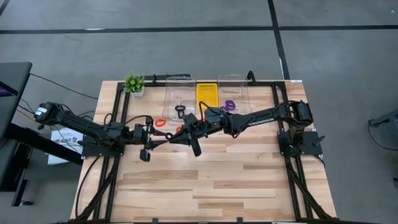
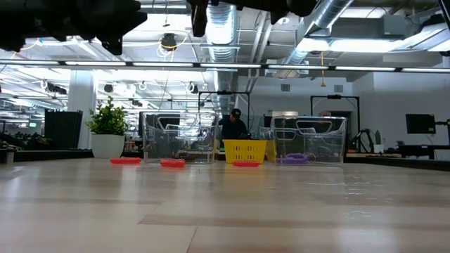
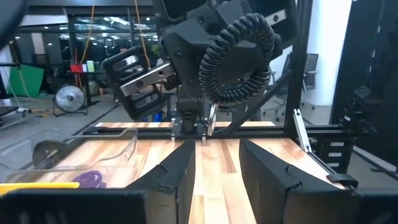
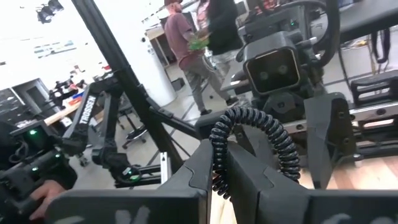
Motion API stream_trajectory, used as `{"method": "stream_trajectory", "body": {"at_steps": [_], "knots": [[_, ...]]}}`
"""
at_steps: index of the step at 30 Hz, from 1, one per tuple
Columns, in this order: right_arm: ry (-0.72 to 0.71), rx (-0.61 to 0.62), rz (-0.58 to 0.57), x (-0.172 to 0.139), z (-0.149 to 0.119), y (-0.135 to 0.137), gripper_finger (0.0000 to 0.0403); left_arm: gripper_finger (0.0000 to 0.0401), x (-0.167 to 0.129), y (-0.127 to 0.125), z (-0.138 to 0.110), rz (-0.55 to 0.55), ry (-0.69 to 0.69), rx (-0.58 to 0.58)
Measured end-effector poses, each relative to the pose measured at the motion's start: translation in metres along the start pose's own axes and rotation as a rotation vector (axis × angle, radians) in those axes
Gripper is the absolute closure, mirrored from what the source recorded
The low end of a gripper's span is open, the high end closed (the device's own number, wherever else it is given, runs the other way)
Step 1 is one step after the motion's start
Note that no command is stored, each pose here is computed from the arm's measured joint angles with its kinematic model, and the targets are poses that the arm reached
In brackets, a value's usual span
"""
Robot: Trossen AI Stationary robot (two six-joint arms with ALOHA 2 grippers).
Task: Sort spring keychains
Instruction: Put the black spring keychain into the left transparent bin
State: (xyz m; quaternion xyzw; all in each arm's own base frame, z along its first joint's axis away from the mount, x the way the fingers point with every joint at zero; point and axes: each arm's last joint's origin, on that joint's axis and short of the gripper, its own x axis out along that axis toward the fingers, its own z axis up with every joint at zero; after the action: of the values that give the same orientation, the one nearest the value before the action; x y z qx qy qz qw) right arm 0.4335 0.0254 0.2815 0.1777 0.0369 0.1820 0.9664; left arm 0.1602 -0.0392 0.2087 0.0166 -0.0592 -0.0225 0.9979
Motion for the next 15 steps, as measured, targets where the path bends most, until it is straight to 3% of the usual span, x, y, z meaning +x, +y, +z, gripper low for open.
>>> {"method": "stream_trajectory", "body": {"at_steps": [15], "knots": [[-0.011,-0.024,-0.023,-0.004,0.004,-0.01,0.0378,0.0279,0.013,0.001,-0.007,0.029,-0.035,0.0]]}}
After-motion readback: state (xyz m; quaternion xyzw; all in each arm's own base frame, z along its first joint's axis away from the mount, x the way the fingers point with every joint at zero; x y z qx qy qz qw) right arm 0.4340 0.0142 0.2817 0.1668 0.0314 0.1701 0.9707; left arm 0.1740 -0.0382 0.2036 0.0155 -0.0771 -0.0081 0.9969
